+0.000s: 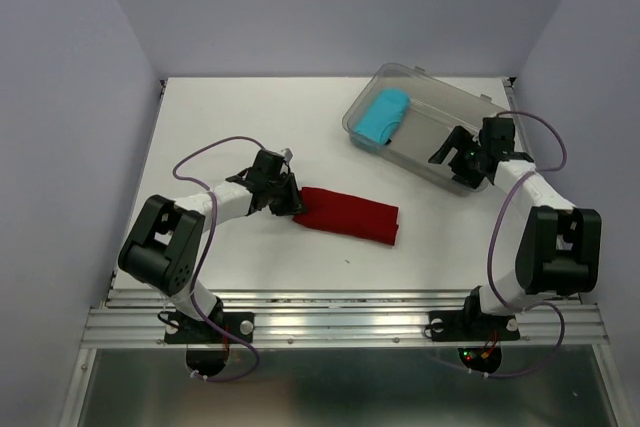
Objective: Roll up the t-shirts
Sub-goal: Move the bin to the center of the board, then pick up the T-shirt from the center of the board.
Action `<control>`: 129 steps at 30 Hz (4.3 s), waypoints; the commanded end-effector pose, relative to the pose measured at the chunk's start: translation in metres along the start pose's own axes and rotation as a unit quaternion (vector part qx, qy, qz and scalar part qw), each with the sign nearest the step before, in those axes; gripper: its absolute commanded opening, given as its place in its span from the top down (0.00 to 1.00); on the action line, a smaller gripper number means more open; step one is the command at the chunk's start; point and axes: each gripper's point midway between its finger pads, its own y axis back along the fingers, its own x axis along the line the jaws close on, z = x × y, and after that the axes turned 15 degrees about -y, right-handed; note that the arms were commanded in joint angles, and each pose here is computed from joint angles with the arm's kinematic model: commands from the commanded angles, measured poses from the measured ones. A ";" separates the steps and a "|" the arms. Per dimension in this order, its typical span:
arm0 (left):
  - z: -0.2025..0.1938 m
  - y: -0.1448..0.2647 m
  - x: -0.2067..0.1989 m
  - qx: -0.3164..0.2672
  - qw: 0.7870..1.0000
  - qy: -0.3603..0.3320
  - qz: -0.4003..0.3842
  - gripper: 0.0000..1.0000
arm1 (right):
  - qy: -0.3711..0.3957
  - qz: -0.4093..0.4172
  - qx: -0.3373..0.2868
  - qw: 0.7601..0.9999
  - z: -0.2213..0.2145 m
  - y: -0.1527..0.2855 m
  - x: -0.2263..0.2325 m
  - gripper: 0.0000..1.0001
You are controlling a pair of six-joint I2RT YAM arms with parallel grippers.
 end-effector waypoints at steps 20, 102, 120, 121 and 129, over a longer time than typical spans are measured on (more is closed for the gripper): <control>0.023 0.005 -0.003 -0.017 1.000 -0.024 0.004 1.00 | 0.067 0.042 -0.016 0.997 -0.044 0.091 0.020 0.10; -0.006 -0.002 0.009 -0.014 0.998 0.061 -0.020 0.30 | 0.023 0.012 0.095 0.995 -0.217 -0.018 -0.012 0.99; 0.044 0.058 -0.018 -0.074 0.997 0.014 -0.023 1.00 | 0.065 0.096 0.032 0.993 -0.167 0.032 0.072 0.99; 0.053 0.064 -0.022 -0.084 0.996 0.012 -0.025 1.00 | 0.067 0.107 0.027 0.992 -0.162 0.038 0.084 0.99; 0.088 0.102 -0.045 -0.135 0.990 0.000 -0.045 1.00 | 0.100 0.144 -0.031 0.984 -0.126 0.061 0.135 0.99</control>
